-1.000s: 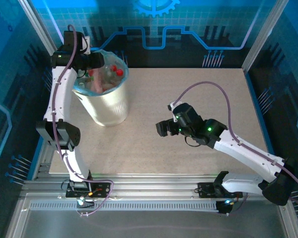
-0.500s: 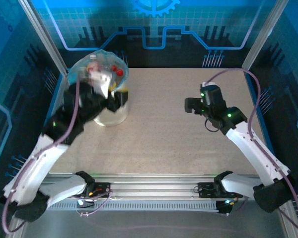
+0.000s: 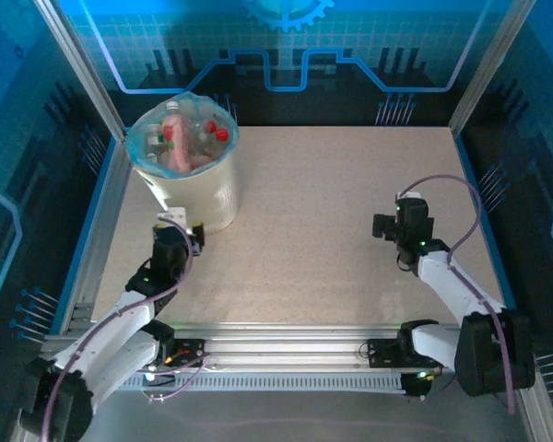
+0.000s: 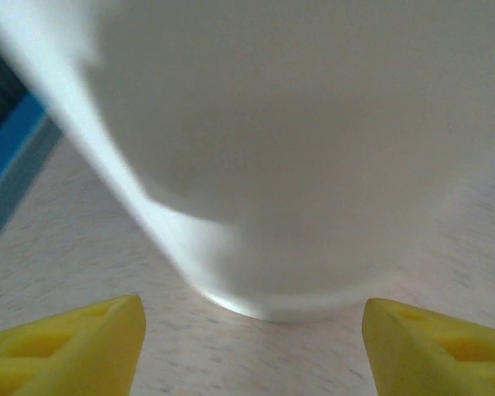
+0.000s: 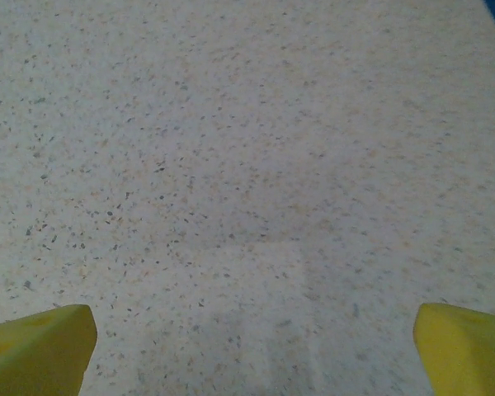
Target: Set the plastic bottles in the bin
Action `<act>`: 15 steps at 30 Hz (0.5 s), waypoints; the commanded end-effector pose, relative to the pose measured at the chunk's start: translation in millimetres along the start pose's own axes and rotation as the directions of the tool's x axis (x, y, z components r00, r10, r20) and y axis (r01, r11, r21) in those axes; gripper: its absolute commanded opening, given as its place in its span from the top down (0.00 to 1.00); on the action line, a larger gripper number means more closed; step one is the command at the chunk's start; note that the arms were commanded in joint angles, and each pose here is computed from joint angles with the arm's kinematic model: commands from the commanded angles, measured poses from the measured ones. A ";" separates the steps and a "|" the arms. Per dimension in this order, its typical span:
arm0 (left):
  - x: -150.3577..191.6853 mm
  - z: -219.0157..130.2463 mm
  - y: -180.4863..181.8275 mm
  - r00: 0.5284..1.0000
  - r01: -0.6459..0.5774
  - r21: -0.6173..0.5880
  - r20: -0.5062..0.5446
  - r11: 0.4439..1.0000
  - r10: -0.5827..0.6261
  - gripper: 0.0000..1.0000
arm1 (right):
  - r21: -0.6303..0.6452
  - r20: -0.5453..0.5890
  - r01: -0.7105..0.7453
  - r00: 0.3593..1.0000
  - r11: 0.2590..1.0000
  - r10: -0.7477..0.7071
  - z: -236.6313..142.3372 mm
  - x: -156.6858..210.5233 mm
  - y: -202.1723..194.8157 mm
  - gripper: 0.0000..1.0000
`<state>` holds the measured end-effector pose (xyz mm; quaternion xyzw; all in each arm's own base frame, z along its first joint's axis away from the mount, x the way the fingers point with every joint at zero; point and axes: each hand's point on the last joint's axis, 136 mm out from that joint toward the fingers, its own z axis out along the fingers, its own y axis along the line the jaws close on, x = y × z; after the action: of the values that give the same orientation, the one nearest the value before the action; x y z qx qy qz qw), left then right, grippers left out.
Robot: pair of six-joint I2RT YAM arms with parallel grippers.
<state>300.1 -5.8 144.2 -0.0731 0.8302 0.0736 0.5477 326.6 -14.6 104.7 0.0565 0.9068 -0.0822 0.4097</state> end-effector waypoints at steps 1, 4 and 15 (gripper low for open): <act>-33.3 13.8 13.9 0.972 0.147 0.028 0.180 0.989 -0.149 0.28 | -0.090 0.250 0.038 0.968 0.995 -0.015 3.9 -41.2 16.1 0.00; -24.7 33.3 24.3 0.969 0.162 0.052 0.179 0.985 -0.169 0.26 | -0.156 0.322 0.101 0.946 0.983 -0.046 9.8 -34.8 30.5 0.00; 4.1 81.9 -4.2 0.967 0.120 0.317 0.177 0.941 -0.183 0.19 | -0.319 0.384 0.233 0.918 0.919 -0.099 14.3 -44.7 62.1 0.00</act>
<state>366.3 33.3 78.8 -0.1072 0.8045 -0.0326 0.5832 361.0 35.4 99.3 -0.0888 0.8427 0.0251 0.5304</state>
